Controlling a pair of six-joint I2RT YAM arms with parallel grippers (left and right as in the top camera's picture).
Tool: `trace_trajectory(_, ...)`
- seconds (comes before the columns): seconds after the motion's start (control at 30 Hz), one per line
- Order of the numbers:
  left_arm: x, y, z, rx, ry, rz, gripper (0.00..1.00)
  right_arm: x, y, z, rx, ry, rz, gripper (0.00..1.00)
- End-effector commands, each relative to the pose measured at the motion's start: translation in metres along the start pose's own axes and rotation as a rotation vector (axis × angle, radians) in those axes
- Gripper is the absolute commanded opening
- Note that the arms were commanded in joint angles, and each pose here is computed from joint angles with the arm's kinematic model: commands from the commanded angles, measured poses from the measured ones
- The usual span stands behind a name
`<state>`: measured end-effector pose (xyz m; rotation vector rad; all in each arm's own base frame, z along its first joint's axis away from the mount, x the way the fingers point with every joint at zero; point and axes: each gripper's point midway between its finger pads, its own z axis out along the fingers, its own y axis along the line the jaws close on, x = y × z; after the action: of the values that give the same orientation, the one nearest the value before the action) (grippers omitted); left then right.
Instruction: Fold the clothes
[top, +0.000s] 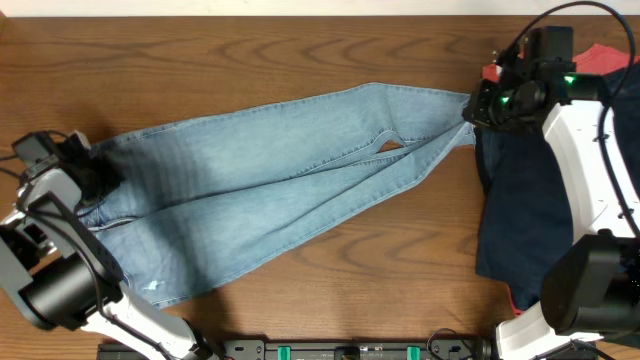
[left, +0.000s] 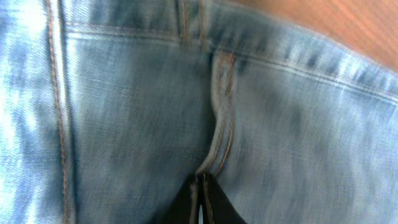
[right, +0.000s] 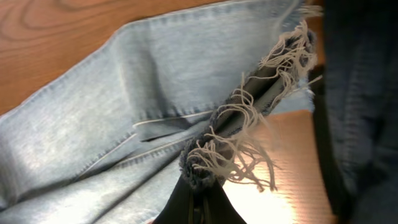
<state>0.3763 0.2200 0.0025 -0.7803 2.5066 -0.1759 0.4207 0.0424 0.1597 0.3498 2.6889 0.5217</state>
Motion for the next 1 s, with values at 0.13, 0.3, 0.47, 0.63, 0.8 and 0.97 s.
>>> trace_trajectory(0.13,0.022,-0.024,0.08,-0.003,0.034,-0.047,0.06,-0.006,0.03,0.002,-0.059,-0.041,-0.02,0.01)
trace_trajectory(0.3,-0.015,-0.07,0.092,0.065,-0.022,-0.004,0.06,-0.011,0.042,0.005,-0.061,-0.073,-0.05,0.01)
trace_trajectory(0.47,-0.044,-0.104,0.062,0.071,0.023,0.103,0.12,-0.015,0.044,0.005,-0.048,-0.098,-0.051,0.01)
trace_trajectory(0.63,-0.056,-0.091,-0.003,0.031,0.098,0.01,0.37,-0.015,0.043,0.005,-0.046,-0.097,-0.056,0.01)
trace_trajectory(0.8,-0.037,-0.035,-0.074,-0.052,0.191,-0.267,0.47,-0.017,0.033,0.005,0.001,-0.107,-0.048,0.01)
trace_trajectory(0.97,0.004,0.024,-0.105,-0.05,0.312,-0.536,0.46,-0.015,0.03,0.005,0.018,-0.103,-0.043,0.01)
